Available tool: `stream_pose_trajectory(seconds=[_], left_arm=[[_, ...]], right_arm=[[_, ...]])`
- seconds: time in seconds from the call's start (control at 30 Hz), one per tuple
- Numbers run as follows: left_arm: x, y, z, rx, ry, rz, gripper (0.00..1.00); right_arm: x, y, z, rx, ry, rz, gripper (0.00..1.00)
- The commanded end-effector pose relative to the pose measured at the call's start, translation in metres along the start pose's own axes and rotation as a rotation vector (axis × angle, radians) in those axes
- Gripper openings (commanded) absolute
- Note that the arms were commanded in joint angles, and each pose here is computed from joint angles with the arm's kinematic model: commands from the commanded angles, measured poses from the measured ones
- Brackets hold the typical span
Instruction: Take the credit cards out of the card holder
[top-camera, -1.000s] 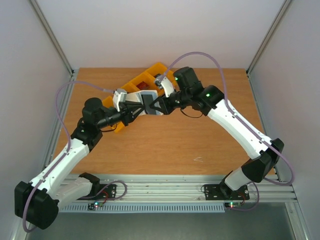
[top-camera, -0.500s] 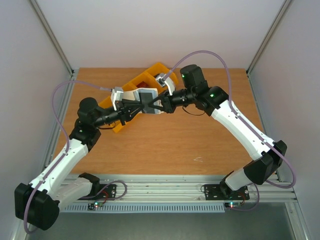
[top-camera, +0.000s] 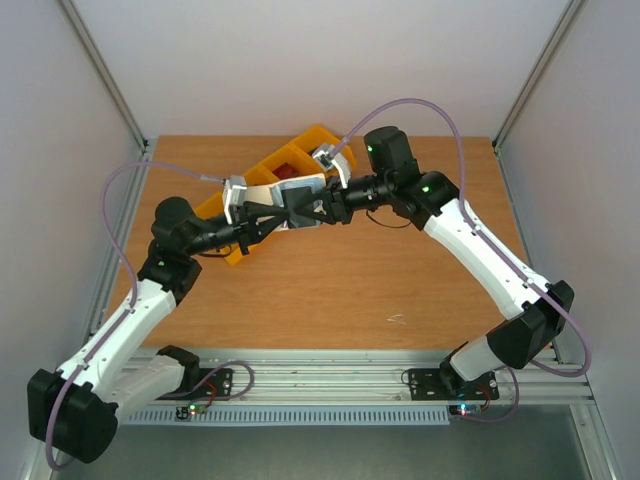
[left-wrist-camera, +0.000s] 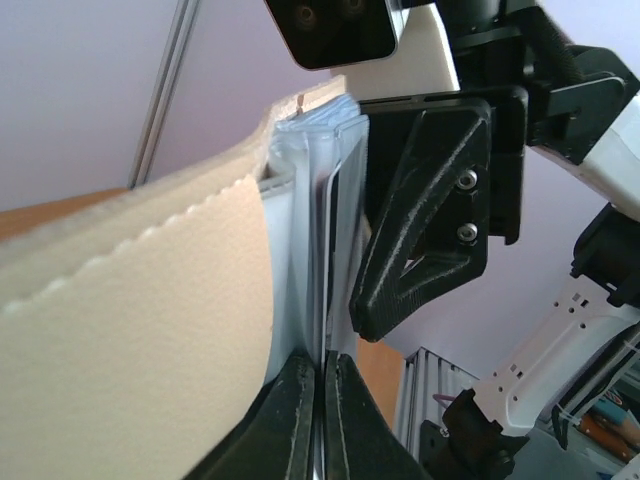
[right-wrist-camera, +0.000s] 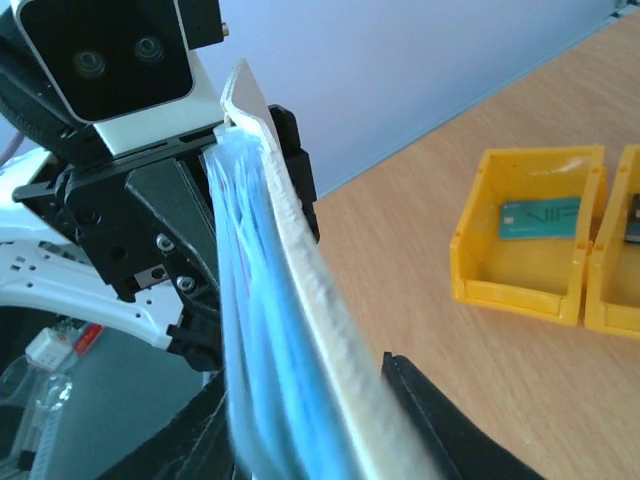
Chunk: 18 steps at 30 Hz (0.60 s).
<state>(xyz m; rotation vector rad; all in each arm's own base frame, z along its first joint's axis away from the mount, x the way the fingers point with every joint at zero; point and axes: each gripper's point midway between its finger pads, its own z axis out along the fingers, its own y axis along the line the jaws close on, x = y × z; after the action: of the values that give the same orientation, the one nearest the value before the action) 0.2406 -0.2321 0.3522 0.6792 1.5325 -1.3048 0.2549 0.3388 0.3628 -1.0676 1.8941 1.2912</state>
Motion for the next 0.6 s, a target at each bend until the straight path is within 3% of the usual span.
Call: stream_pose_trajectory(seconds=[0.0,0.2,0.4,0.57], left_arm=[[-0.022,-0.024,-0.006,0.073,-0.057,0.089,0.00],[-0.021,-0.023,-0.007,0.071,-0.055,0.080,0.00],[-0.018,-0.022,-0.007,0.075,-0.046,0.073,0.00],[-0.017,-0.026,-0.008,0.093,-0.038,0.078,0.00]], right_arm=[[-0.004,0.018,-0.014,-0.091,-0.025,-0.037,0.37],[0.002,0.019,-0.025,-0.105,-0.012,-0.024,0.42],[0.005,0.019,-0.031,-0.113,-0.003,-0.015,0.31],[0.006,0.017,-0.033,-0.115,-0.003,-0.006,0.34]])
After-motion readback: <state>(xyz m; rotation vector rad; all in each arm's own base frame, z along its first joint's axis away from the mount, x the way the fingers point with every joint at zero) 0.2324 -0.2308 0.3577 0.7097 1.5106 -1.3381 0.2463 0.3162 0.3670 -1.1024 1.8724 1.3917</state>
